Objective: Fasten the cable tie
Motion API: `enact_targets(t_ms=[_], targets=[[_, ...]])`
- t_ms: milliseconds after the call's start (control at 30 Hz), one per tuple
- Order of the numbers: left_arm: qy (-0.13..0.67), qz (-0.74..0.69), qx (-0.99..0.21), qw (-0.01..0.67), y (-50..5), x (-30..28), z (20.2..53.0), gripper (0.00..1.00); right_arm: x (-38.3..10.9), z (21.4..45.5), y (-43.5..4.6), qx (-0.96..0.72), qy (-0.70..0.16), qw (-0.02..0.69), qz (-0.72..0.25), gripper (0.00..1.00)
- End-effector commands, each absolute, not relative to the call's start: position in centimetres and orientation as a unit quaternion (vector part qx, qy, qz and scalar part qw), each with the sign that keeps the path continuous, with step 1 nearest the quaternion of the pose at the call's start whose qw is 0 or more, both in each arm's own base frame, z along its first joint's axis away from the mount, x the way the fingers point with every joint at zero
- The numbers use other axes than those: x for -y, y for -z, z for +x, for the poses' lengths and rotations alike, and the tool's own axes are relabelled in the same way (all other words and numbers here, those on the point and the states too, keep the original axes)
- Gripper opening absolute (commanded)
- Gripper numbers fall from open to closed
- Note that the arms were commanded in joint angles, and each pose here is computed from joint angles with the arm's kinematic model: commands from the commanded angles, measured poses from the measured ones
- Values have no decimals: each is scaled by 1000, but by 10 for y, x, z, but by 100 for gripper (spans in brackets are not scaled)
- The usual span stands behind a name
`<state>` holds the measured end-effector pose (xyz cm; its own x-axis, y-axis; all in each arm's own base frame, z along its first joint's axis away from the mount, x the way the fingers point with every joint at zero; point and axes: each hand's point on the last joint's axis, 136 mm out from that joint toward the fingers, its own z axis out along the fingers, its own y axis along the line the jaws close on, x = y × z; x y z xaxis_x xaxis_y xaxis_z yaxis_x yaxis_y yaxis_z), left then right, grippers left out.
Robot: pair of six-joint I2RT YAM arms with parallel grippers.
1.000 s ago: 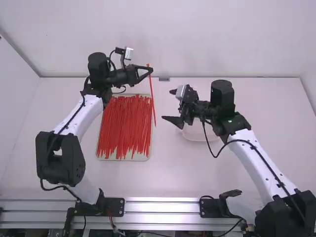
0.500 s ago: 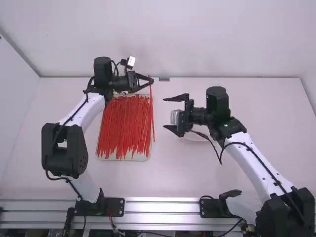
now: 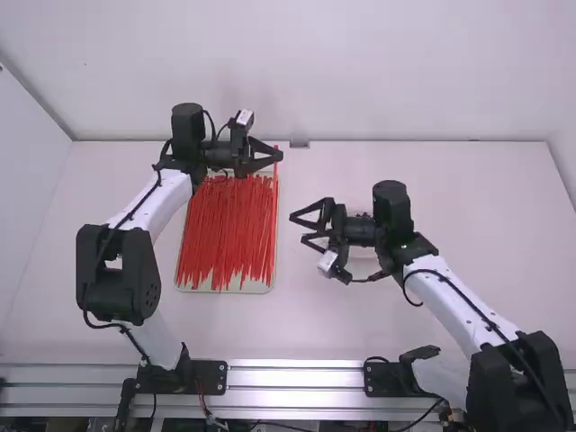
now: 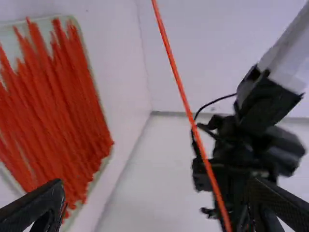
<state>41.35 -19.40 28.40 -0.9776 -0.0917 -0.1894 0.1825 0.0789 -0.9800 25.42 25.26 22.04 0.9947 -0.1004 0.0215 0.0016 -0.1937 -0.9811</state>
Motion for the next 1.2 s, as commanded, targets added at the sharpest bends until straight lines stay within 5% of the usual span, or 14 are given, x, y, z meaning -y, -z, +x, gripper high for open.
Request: enact_targets(t_ms=[0,1167], targets=[[684,47,-722,94,-296,198,409,2,-255,239,-232,1,19,657,-753,99],[685,22,-722,89,-304,221,414,2,-283,225,-250,33,34,676,-735,99]])
